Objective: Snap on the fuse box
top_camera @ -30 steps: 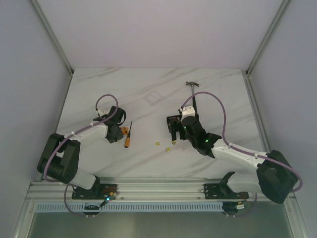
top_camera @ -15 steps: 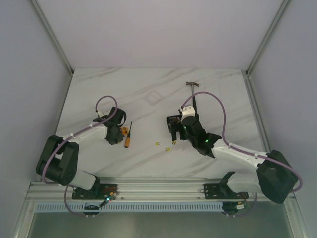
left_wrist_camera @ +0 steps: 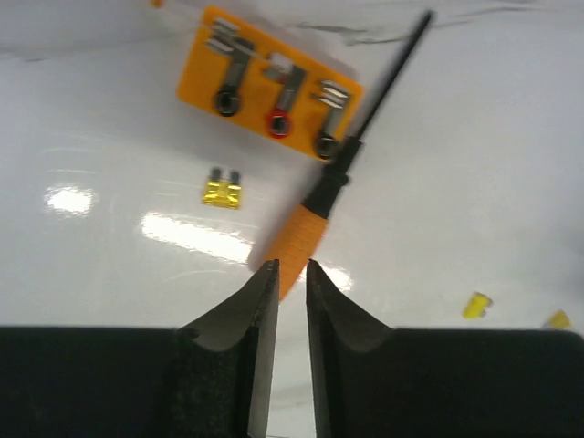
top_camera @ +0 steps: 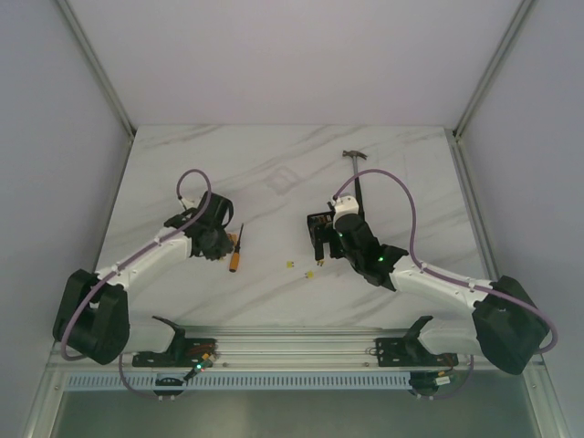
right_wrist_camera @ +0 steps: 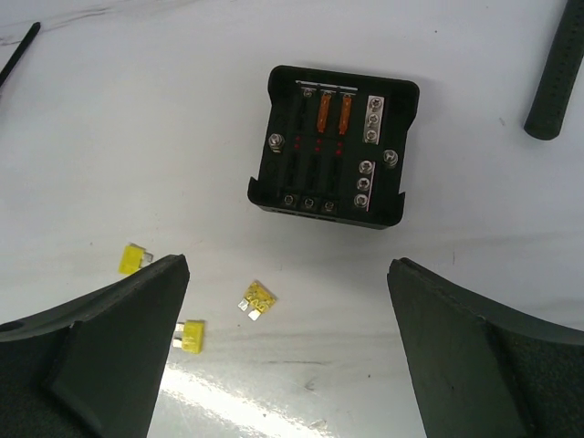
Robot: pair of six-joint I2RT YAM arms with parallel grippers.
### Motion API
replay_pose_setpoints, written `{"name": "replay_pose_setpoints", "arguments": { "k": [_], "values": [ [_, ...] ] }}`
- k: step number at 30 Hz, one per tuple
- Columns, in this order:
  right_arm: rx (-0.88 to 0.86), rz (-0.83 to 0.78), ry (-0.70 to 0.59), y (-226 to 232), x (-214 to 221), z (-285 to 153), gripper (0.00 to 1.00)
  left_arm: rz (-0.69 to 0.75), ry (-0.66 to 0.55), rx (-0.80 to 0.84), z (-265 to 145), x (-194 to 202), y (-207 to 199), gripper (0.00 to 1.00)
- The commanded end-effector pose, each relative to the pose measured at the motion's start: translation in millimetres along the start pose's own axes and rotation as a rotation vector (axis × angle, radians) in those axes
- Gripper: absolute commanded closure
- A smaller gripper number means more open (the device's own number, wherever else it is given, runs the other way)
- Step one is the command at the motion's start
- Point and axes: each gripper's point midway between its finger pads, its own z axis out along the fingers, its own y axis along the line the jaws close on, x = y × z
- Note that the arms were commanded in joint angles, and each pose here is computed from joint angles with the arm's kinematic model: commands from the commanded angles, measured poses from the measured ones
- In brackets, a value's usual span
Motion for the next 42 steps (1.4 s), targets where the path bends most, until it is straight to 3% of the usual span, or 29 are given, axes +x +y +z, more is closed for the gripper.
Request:
{"name": "replay_pose_setpoints", "arguments": {
  "k": [1,13,19,29,42],
  "values": [
    [-0.027,0.024,-0.022,7.0,-11.2,1.7,0.02,0.016,-0.003,0.041,-12.5,-3.7,-17.0,0.69],
    [-0.036,0.022,-0.016,8.9,-8.5,3.5,0.02,0.182,0.004,-0.149,17.0,-6.0,28.2,0.48],
    [-0.035,0.022,-0.017,8.7,-8.5,3.4,0.02,0.234,0.093,-0.133,36.6,3.2,31.8,0.49],
    [-0.035,0.020,-0.014,8.7,-7.3,3.9,0.02,0.254,0.137,-0.120,49.1,6.3,32.4,0.49],
    [-0.033,0.022,-0.015,8.4,-8.5,3.7,0.01,0.252,0.228,-0.161,47.8,26.6,47.8,0.60]
  ]
}}
